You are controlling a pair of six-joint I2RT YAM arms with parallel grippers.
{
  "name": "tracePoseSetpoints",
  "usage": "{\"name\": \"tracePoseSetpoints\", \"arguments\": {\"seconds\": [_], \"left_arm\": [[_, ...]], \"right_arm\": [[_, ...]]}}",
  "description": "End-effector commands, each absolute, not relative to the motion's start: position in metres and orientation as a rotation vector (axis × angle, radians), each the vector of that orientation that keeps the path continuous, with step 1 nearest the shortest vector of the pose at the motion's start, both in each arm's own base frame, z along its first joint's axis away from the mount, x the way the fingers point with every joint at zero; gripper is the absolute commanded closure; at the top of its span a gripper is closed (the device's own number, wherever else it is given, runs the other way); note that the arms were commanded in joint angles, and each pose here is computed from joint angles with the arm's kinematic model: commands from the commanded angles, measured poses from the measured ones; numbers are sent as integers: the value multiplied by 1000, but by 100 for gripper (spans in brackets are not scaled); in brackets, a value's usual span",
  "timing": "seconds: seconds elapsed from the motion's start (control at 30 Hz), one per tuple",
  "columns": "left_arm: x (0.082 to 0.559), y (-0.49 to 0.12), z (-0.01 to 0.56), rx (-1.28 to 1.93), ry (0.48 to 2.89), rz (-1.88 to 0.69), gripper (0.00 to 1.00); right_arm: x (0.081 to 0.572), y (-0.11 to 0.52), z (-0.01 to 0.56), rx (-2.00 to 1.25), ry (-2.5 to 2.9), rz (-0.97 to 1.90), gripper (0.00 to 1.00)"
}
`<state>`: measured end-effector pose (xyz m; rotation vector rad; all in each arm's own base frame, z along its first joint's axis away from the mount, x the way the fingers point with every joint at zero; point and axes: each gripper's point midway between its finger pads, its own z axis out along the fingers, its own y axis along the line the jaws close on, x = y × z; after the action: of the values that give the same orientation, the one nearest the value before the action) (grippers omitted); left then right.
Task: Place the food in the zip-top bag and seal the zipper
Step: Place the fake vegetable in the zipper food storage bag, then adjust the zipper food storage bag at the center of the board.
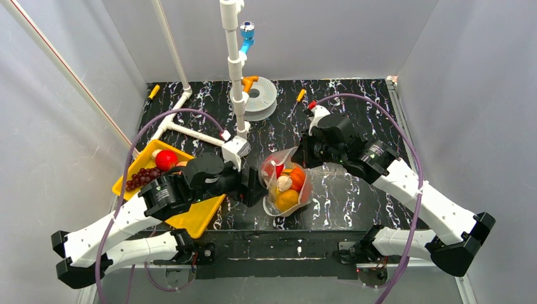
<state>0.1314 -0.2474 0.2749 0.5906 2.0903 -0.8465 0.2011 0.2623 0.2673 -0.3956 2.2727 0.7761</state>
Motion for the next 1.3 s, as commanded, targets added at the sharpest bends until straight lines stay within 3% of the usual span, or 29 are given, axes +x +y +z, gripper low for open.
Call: {"name": "tracePoseSetpoints", "arguments": {"seconds": [0.0,0.1,0.23,0.33,0.4,0.53,0.63,0.77,0.87,1.27], "left_arm": [[132,-245,238,569,2197,-779,21],[129,-263,230,581,2199,-864,32],[129,-289,214,595,2214,-949,69],[129,-285,213,602,2214,-930,78],[129,-285,209,603,2233,-913,100],[145,-270,222,510,2213,-805,100],[166,-247,248,219,2151,-757,100],[167,-271,334,143,1918,-1073,100],[164,-293,375,243,1910,-1125,100],[171,-262,261,108,2125,-906,100]], "right_arm": [[202,271,298,-383,2158,882,99],[199,273,294,-393,2169,900,99],[196,270,291,-388,2177,901,99],[196,268,285,-394,2191,880,99],[197,270,286,-399,2190,880,99],[200,269,281,-415,2197,846,99],[199,270,274,-434,2216,835,99],[195,275,264,-454,2242,858,99],[197,276,268,-443,2235,860,99],[216,242,276,-374,2158,650,99]]}}
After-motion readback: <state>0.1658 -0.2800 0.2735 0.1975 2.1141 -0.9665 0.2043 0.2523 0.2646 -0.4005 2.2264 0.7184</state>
